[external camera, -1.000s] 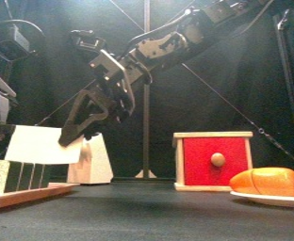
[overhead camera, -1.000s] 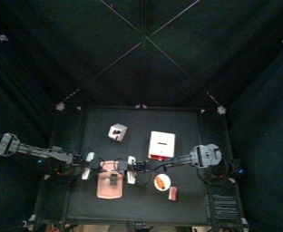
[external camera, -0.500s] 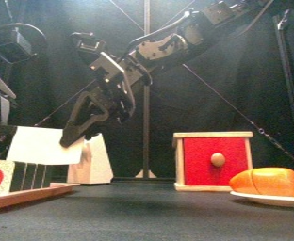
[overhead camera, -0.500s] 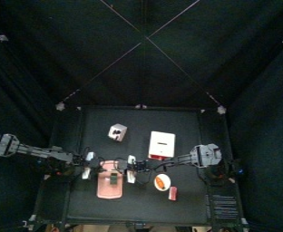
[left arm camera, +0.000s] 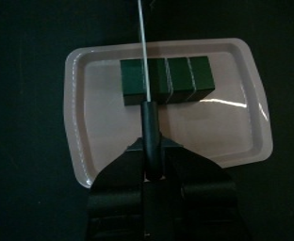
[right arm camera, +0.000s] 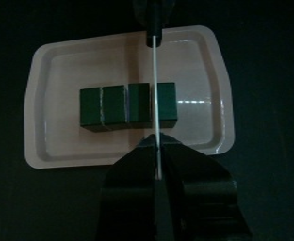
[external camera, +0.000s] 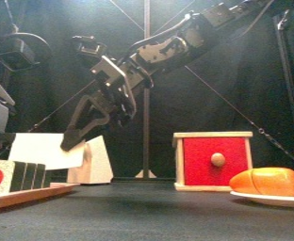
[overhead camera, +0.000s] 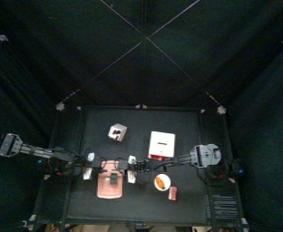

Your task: Cut sushi roll

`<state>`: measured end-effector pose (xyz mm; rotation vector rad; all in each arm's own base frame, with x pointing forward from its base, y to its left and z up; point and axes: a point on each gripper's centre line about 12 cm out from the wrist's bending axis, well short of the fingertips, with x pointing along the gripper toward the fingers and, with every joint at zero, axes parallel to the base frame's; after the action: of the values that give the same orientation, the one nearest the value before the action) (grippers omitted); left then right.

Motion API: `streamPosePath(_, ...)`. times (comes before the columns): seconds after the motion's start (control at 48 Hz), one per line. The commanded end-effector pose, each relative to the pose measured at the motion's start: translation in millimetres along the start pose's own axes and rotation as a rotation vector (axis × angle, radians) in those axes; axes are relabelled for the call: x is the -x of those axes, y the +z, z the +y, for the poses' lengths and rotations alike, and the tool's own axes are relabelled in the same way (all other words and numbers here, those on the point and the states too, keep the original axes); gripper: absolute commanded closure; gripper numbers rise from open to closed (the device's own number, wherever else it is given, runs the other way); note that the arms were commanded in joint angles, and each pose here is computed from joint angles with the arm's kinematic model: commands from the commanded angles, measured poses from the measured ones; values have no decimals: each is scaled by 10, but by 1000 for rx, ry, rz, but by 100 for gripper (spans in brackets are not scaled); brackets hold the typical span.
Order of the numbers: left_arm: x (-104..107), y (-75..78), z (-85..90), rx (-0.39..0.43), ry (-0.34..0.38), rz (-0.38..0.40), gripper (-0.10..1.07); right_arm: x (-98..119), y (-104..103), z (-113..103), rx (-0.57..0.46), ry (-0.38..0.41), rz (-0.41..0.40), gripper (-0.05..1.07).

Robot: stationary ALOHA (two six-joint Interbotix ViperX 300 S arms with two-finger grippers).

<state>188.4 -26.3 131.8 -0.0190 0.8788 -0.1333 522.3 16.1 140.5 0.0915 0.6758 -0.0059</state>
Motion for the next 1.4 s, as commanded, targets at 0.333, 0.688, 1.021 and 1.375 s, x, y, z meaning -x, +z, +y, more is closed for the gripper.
streamPosePath(0.333,-60,51,-41,29,-16,12,60,-18,30,-26,-36,1,-19,78)
streamPosePath(0.688,-142,3,-59,40,-22,60,60,-91,-69,-35,-48,-1,6,78)
streamPosePath(1.021,-143,25,-50,34,-16,45,60,-62,9,-51,-54,-2,-13,78)
streamPosePath(1.375,-115,115,63,-2,29,2,60,54,174,-156,-63,-16,-53,78)
